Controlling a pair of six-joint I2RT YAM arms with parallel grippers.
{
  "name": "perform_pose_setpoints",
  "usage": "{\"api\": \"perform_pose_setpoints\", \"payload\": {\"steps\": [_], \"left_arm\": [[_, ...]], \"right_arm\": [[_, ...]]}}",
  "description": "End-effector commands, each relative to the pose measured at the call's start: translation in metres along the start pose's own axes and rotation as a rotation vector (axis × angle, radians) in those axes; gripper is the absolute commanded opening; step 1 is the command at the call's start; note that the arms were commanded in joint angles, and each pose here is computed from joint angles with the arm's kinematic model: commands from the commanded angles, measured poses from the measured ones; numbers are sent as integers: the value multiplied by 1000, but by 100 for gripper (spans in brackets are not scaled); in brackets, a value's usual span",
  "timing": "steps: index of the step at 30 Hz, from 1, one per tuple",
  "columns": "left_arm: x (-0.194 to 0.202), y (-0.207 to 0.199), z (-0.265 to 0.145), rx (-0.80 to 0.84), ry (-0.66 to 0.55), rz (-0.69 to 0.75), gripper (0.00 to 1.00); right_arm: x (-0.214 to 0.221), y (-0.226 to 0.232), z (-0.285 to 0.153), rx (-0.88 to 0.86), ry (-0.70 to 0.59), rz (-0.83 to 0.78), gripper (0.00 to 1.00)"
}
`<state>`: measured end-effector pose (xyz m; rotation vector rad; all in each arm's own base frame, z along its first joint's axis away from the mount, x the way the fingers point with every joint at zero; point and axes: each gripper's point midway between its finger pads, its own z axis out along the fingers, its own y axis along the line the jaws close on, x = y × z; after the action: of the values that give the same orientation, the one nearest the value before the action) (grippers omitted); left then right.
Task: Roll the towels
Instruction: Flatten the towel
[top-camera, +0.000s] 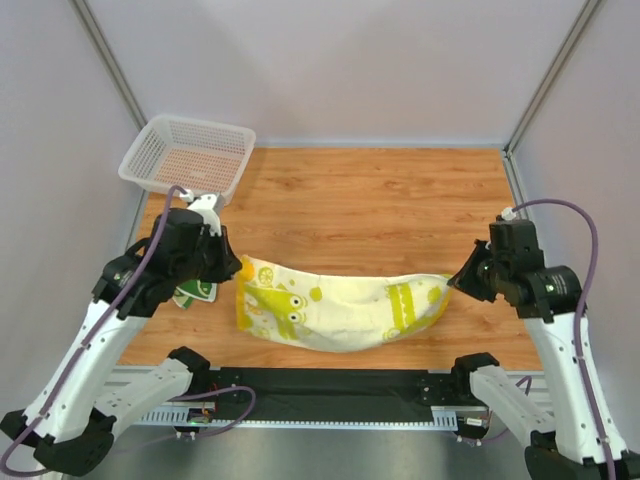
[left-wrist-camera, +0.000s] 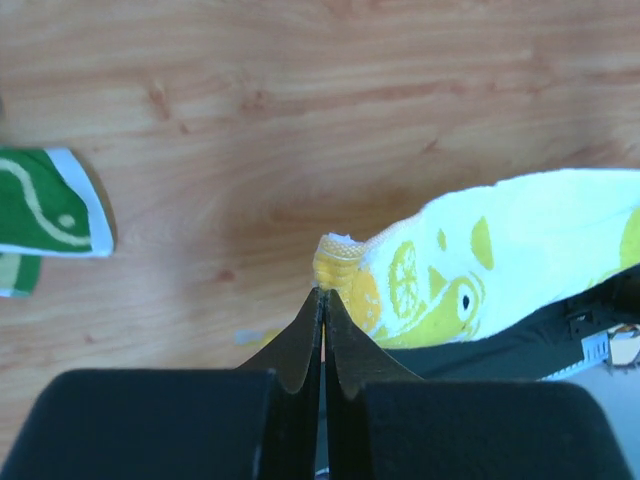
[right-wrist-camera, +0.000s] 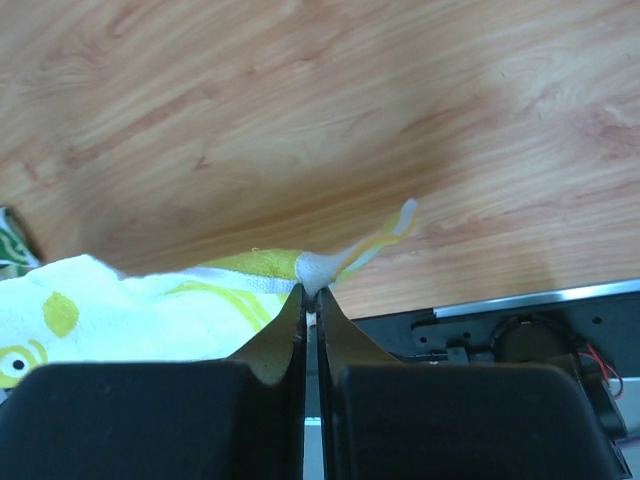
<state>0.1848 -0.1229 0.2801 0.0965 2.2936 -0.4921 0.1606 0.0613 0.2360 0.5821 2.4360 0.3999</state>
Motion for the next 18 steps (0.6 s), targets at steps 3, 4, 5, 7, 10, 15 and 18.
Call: {"api": "perform_pose_setpoints", "payload": {"steps": [3,4,5,7,10,15,18], "left_arm": [[31,7,53,-41,127,-87,0],[36,10,64,-60,160,-92,0],[35,12,75,-65,157,-101,0],[37,15,94,-81,195,-112,0],[27,19,121,-81,215,-142,0],[4,30,167,-125,264,-158,0],[-8,36,193,-151,286,-155,0]], "right_arm": [[-21,-8,49,123,23,-2,0],[-24,-12,58,146,30,3,0],[-32,-9,67,143,18,4,0],[-36,-15,90,181,59,14,0],[-53,-20,118,201,80,25,0],[-77,-20,157,208,133,34,0],[-89,-22,184,204,176,67,0]]}}
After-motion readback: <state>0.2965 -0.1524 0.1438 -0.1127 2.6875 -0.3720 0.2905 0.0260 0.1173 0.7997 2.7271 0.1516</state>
